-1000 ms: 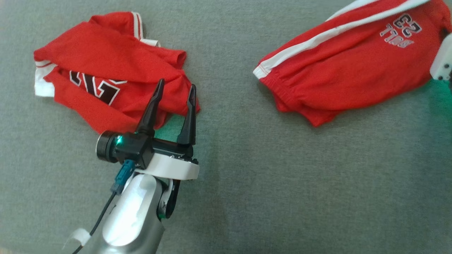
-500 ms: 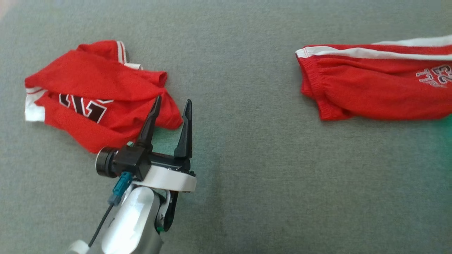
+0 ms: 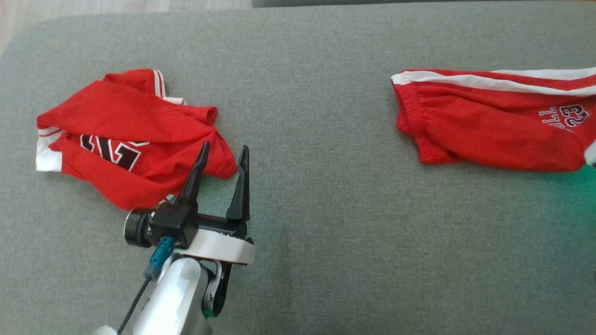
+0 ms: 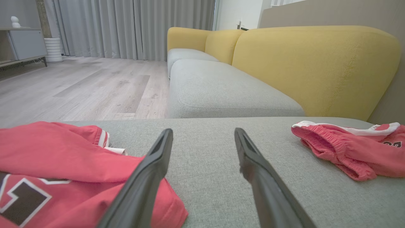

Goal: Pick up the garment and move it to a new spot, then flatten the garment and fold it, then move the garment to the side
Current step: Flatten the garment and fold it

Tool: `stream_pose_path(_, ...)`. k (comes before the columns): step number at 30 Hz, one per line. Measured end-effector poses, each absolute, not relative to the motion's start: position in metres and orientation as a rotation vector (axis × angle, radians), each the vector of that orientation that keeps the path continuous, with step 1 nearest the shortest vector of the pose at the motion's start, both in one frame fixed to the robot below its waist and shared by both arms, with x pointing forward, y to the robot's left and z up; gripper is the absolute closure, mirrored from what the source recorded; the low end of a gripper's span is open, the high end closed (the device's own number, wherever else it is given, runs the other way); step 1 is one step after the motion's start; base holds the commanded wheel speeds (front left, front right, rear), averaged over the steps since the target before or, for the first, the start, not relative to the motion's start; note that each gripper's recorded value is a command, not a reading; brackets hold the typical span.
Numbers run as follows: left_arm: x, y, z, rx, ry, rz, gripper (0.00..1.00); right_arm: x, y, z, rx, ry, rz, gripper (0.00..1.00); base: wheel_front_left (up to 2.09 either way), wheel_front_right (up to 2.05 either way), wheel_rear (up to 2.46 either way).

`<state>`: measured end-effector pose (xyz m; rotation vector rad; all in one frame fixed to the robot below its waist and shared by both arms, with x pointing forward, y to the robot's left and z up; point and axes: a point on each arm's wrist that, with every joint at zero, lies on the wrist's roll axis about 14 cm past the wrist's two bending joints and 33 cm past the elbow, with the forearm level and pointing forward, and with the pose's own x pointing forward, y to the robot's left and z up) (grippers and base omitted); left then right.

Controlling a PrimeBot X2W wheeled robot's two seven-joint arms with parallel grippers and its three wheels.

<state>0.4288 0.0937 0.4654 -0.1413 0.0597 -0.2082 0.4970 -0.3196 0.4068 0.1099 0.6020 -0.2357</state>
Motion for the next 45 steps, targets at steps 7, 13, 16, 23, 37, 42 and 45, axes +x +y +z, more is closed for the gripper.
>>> stream_pose_path(7,0.418,0.095,0.474,-0.139,0.044,-0.209,0.00,0.516,-0.270,0.445,0.167,0.458,-0.124,1.00,0.00,0.00,0.00)
stream_pose_path(13,0.412,0.098,0.479,-0.139,0.031,-0.201,0.00,0.525,-0.240,0.472,0.201,0.374,-0.044,1.00,0.00,0.00,0.00)
stream_pose_path(16,0.407,0.100,0.479,-0.139,0.032,-0.193,0.00,0.525,-0.221,0.481,0.221,0.345,0.004,1.00,0.00,0.00,0.00)
stream_pose_path(23,0.399,0.110,0.480,-0.131,0.032,-0.169,0.00,0.522,-0.162,0.489,0.252,0.329,0.151,1.00,0.00,0.00,0.00)
stream_pose_path(37,0.390,0.128,0.486,-0.123,0.013,-0.113,0.00,0.490,-0.076,0.463,0.185,0.434,0.388,1.00,0.00,0.00,0.00)
stream_pose_path(42,0.387,0.138,0.485,-0.115,0.016,-0.090,0.00,0.473,-0.059,0.446,0.146,0.493,0.457,1.00,0.00,0.00,0.00)
stream_pose_path(45,0.388,0.138,0.486,-0.112,0.012,-0.092,0.00,0.462,-0.055,0.435,0.115,0.540,0.490,1.00,0.00,0.00,0.00)
